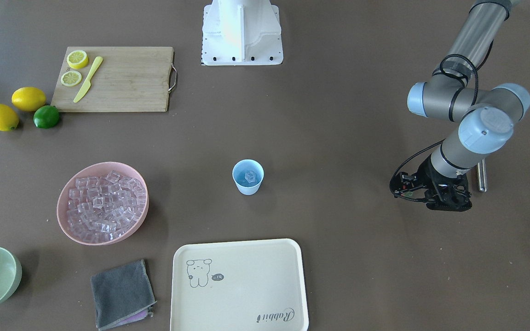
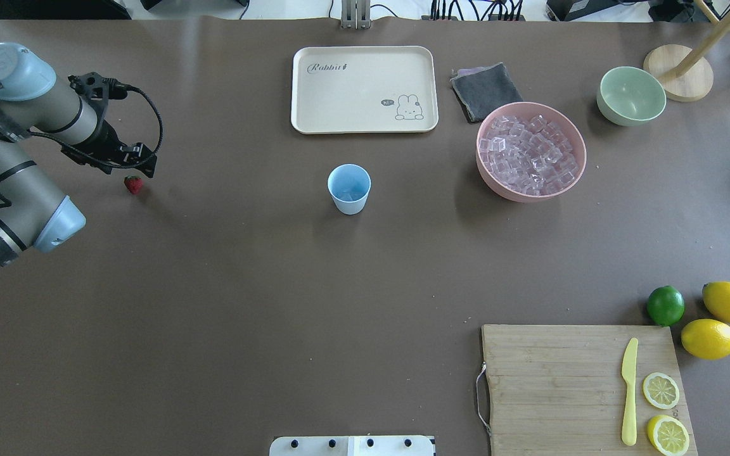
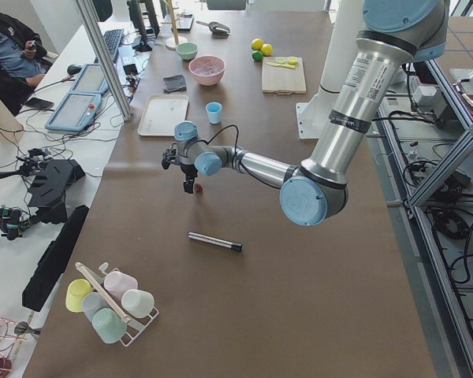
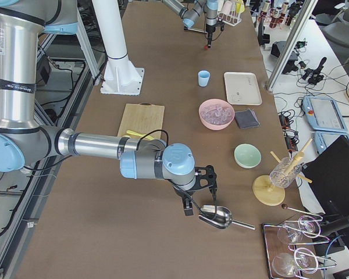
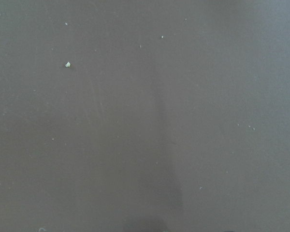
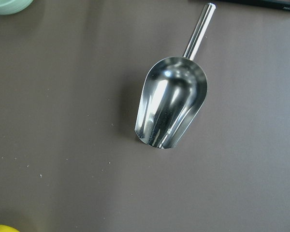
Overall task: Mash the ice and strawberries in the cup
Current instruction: 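Reach the left gripper to the red strawberry and grasp it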
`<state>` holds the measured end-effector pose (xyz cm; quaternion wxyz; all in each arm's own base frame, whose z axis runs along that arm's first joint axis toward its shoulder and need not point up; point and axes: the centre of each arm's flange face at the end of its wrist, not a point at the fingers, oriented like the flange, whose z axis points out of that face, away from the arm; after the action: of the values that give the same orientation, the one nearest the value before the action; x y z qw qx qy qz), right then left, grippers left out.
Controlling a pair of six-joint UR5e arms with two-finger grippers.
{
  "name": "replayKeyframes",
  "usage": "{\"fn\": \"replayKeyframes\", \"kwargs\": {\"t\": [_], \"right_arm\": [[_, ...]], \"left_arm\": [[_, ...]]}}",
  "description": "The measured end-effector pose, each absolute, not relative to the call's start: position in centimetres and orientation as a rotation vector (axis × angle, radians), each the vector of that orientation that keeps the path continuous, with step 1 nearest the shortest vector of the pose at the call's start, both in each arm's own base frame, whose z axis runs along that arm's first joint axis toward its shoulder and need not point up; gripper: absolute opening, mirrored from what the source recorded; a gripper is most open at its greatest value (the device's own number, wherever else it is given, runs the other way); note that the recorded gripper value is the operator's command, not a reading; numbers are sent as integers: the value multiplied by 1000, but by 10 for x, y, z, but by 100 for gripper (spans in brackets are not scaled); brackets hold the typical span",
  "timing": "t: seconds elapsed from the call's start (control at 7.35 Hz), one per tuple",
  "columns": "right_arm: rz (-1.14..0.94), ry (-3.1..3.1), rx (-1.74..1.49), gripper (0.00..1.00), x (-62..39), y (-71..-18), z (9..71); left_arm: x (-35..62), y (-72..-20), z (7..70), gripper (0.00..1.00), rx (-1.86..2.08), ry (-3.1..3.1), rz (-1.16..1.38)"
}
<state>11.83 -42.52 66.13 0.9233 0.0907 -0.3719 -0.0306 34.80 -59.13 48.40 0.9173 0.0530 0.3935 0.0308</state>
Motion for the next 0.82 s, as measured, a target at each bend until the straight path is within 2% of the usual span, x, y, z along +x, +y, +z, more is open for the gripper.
{"fn": "replayKeyframes", "kwargs": {"t": [0.27, 0.54, 0.68, 0.82], "right_arm": [[-5, -776, 136, 100, 119, -428, 659], [29, -787, 112, 100, 118, -429, 653], [32, -788, 111, 100, 118, -429, 652], [33, -789, 110, 100, 118, -429, 652]], "left_arm": [[351, -590, 484, 85, 107, 810, 67], [352, -590, 485, 65, 105, 810, 67], [352, -589, 488, 46, 102, 808, 66], [351, -587, 492, 21, 97, 804, 64]]}}
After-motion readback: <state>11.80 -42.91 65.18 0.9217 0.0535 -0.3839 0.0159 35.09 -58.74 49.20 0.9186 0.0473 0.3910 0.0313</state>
